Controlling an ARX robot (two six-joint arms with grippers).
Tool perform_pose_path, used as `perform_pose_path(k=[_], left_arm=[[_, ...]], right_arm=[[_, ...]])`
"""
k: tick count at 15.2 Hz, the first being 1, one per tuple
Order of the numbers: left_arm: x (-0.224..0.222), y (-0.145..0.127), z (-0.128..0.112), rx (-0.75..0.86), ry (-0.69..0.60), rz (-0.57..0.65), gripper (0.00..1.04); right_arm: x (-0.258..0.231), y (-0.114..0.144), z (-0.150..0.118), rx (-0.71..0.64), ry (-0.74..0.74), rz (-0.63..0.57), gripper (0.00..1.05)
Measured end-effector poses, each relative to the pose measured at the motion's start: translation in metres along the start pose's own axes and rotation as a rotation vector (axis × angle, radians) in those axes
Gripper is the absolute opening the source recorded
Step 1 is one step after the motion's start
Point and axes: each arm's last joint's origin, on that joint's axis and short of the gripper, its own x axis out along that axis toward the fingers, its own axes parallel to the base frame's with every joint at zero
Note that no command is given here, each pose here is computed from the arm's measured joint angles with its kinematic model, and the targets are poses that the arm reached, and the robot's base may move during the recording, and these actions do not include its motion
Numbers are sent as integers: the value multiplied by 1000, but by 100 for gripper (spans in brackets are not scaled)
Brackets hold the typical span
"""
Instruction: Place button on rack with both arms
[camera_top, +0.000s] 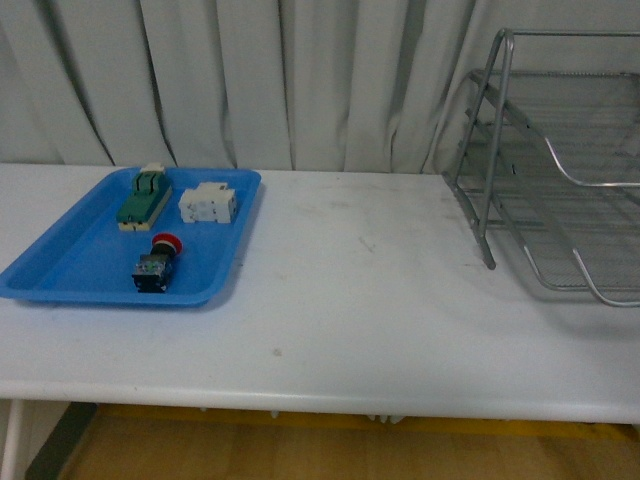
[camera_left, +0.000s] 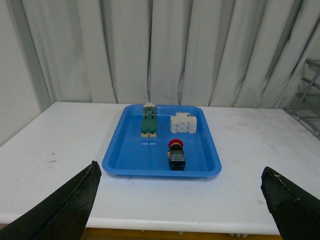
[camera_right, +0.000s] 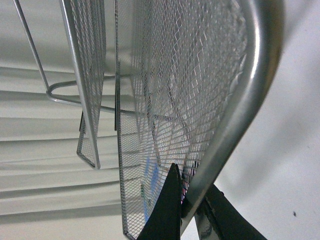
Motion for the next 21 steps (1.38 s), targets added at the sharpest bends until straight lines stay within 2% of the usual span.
perform_pose_path(k=[3, 4, 5, 9, 11, 12, 13, 16, 17, 19, 21], left_arm=[[0, 0, 0, 0, 0, 0, 98], [0, 0, 0, 0, 0, 0, 98], [0, 0, 0, 0, 0, 0, 98], [0, 0, 0, 0, 0, 0, 98], [0, 0, 0, 0, 0, 0, 98], [0, 0, 0, 0, 0, 1, 98], [0, 0, 0, 0, 0, 0, 98], [0, 0, 0, 0, 0, 0, 98], [0, 0, 0, 0, 0, 0, 98], [0, 0, 0, 0, 0, 0, 98], [0, 0, 0, 0, 0, 0, 98]], right_arm=[[-21, -5, -5, 16, 24, -11, 5], [-22, -5, -4, -25, 18, -13, 16], [-32, -3, 7, -65, -50, -26, 52], [-52, 13, -3, -69, -14, 4, 100], [-81, 16, -9, -26, -21, 6, 98], [-93, 25, -13, -104, -91, -17, 93], [-104, 38, -27, -300, -183, -76, 82], [-131, 103, -96, -1094, -237, -119, 42], [-135, 116, -112, -1216, -257, -118, 29], [-140, 127, -138, -1315, -284, -115, 3], [-143, 134, -156, -1352, -302, -100, 2]])
